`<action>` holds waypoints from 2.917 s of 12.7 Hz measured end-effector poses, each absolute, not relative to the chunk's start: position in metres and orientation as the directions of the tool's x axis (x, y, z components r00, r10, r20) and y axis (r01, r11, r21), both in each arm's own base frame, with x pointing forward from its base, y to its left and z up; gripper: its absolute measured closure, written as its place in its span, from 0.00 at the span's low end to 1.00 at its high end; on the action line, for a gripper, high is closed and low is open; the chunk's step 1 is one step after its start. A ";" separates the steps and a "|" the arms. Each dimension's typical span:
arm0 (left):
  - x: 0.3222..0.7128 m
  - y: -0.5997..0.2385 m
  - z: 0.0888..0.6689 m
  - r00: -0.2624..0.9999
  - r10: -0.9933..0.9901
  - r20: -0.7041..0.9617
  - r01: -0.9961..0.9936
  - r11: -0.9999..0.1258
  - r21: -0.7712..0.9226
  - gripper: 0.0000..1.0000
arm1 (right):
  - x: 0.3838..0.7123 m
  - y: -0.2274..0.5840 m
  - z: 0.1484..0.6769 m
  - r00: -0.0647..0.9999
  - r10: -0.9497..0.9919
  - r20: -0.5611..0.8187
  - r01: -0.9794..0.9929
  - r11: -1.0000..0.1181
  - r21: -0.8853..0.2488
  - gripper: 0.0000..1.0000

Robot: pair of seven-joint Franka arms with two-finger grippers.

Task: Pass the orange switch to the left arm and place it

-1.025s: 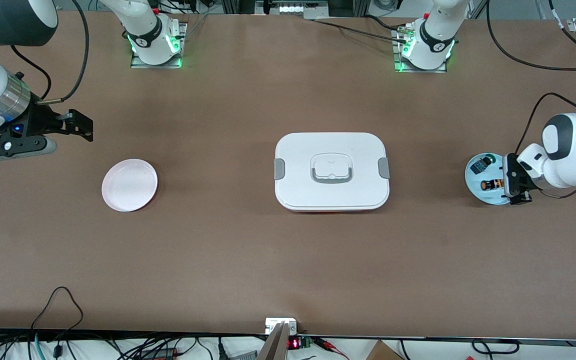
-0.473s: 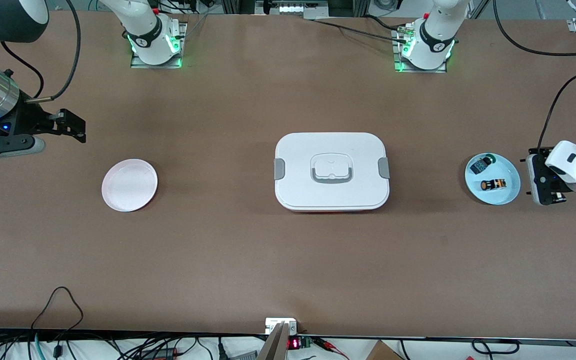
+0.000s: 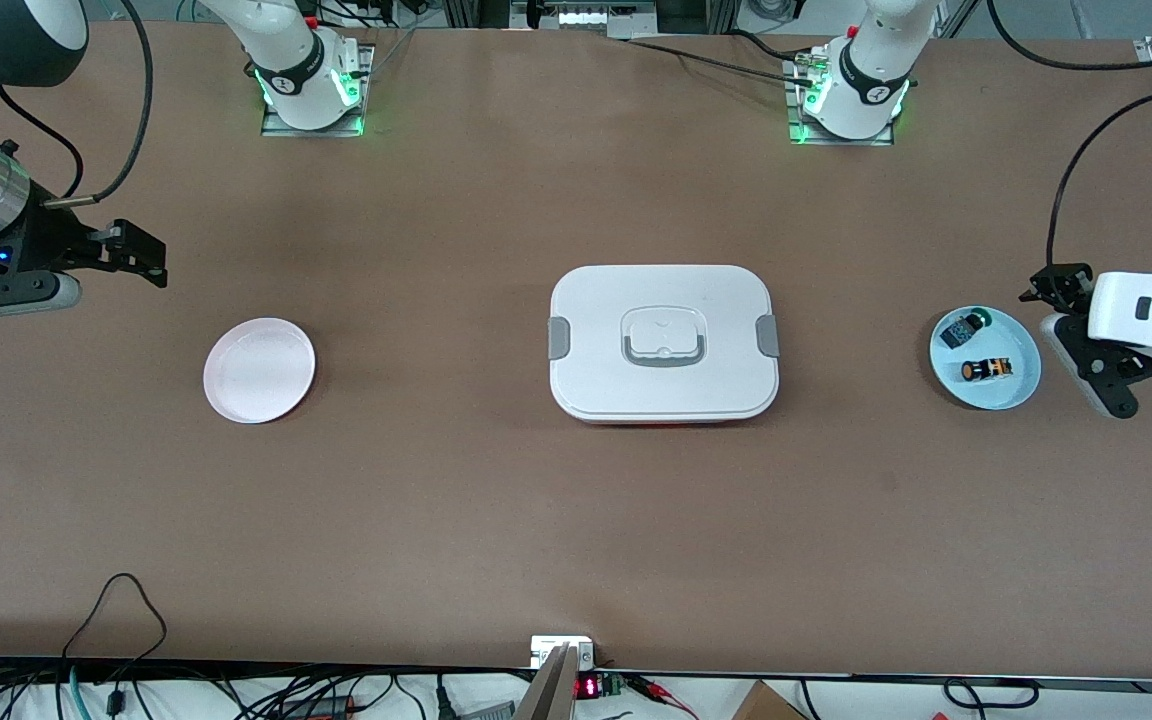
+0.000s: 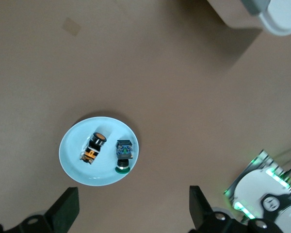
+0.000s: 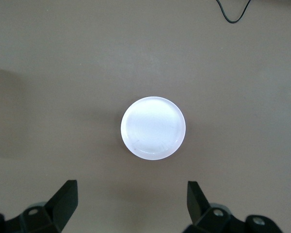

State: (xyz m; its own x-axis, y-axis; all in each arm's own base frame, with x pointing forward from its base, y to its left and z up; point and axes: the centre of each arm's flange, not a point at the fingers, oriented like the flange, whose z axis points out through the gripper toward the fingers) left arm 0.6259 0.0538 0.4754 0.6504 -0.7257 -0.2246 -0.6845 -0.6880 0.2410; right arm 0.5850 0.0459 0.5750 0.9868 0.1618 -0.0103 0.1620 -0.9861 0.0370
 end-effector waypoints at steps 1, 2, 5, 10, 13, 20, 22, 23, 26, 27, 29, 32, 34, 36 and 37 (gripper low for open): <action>0.626 0.045 0.484 0.697 -0.679 -0.232 -0.640 -0.734 0.225 0.00 | 0.585 0.046 0.575 0.987 0.162 -0.011 0.162 -0.986 0.037 0.00; 0.625 0.032 0.490 0.741 -0.628 -0.238 -0.592 -0.778 0.210 0.00 | 0.585 0.043 0.575 0.987 0.158 -0.011 0.159 -0.987 0.037 0.00; 0.622 -0.011 0.515 0.848 -0.468 -0.248 -0.450 -0.884 0.130 0.00 | 0.588 0.029 0.570 0.991 0.134 -0.019 0.134 -0.990 0.035 0.00; 0.623 -0.019 0.539 0.986 -0.081 -0.148 -0.059 -0.987 0.149 0.00 | 0.589 0.029 0.566 0.991 0.133 -0.025 0.134 -0.990 0.033 0.00; 0.597 -0.029 0.550 0.997 -0.023 -0.079 -0.021 -1.000 0.019 0.00 | 0.589 0.029 0.567 0.991 0.134 -0.025 0.134 -0.990 0.033 0.00; 0.565 -0.036 0.566 1.000 0.003 -0.025 0.003 -1.000 -0.022 0.00 | 0.589 0.029 0.567 0.991 0.133 -0.025 0.134 -0.990 0.032 0.00; 0.564 -0.036 0.563 1.000 0.005 -0.030 0.005 -1.000 -0.013 0.00 | 0.589 0.029 0.566 0.991 0.133 -0.025 0.134 -0.990 0.032 0.00; 0.564 -0.037 0.563 1.000 0.006 -0.029 0.006 -1.000 -0.010 0.00 | 0.589 0.029 0.567 0.991 0.133 -0.025 0.134 -0.991 0.032 0.00; 0.563 -0.042 0.564 1.000 0.010 -0.028 0.010 -1.000 -0.004 0.00 | 0.590 0.028 0.566 0.991 0.131 -0.025 0.132 -0.991 0.032 0.00; 0.563 -0.043 0.565 1.000 0.012 -0.027 0.012 -1.000 -0.004 0.00 | 0.590 0.027 0.566 0.991 0.130 -0.025 0.131 -0.991 0.032 0.00; 0.563 -0.044 0.565 1.000 0.013 -0.027 0.013 -1.000 -0.004 0.00 | 0.590 0.027 0.566 0.991 0.129 -0.025 0.130 -0.991 0.032 0.00; 0.563 -0.044 0.565 1.000 0.014 -0.027 0.014 -1.000 -0.004 0.00 | 0.590 0.026 0.566 0.991 0.128 -0.027 0.129 -0.991 0.032 0.00; 0.563 -0.044 0.566 1.000 0.014 -0.024 0.014 -1.000 -0.003 0.00 | 0.590 0.026 0.565 0.991 0.128 -0.028 0.129 -0.991 0.032 0.00; 0.563 -0.044 0.566 1.000 0.014 -0.024 0.014 -1.000 -0.003 0.00 | 0.591 0.026 0.563 0.991 0.128 -0.031 0.129 -0.991 0.032 0.00; 0.563 -0.044 0.567 1.000 0.014 -0.024 0.014 -1.000 -0.003 0.00 | 0.591 0.026 0.563 0.991 0.128 -0.032 0.129 -0.991 0.032 0.00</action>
State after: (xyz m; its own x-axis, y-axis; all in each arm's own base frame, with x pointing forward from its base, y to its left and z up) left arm 0.5629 -0.0443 0.5665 0.9996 0.0143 -0.0236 0.0142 -0.9999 -0.0034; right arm 0.5911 0.0259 0.5627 0.9913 0.1277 -0.0316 0.1286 -0.9912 0.0316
